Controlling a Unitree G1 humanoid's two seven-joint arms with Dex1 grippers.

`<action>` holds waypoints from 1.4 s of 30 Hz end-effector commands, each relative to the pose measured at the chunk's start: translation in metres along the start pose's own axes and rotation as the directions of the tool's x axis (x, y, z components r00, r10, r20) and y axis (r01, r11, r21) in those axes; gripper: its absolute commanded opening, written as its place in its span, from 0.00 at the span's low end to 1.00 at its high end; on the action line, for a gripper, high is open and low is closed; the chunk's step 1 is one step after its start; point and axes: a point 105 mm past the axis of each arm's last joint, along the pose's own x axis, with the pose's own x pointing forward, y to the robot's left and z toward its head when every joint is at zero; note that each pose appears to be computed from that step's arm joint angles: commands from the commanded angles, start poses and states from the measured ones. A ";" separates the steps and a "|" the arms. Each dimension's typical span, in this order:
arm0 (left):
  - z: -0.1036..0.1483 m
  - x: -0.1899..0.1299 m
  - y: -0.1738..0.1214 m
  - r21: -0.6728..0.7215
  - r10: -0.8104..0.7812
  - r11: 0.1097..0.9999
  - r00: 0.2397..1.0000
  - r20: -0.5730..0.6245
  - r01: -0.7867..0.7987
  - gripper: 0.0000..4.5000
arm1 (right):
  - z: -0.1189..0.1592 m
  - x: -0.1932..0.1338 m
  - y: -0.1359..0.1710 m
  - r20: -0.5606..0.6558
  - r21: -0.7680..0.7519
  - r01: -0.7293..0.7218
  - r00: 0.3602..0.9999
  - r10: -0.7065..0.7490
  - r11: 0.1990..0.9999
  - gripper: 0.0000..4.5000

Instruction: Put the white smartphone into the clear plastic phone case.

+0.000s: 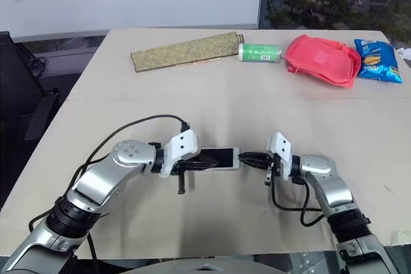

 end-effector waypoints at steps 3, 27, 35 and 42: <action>-0.010 0.000 -0.004 -0.018 -0.015 1.000 0.999 -0.038 0.014 0.00 | -0.035 0.008 0.007 -0.202 0.010 -0.053 0.978 0.054 0.999 0.01; -0.020 -0.022 0.025 -0.122 0.157 0.981 0.987 0.035 -0.151 0.00 | 0.037 0.013 -0.008 -0.179 0.139 0.029 0.984 -0.004 0.990 0.01; -0.015 -0.037 0.032 -0.164 0.201 0.970 0.971 0.127 -0.179 0.00 | 0.067 -0.004 -0.013 -0.065 0.150 0.045 0.997 -0.036 0.988 0.01; -0.025 -0.072 0.036 -0.210 0.378 0.917 0.907 0.186 -0.339 0.00 | 0.063 -0.046 -0.011 0.026 0.025 0.078 0.997 -0.079 0.997 0.06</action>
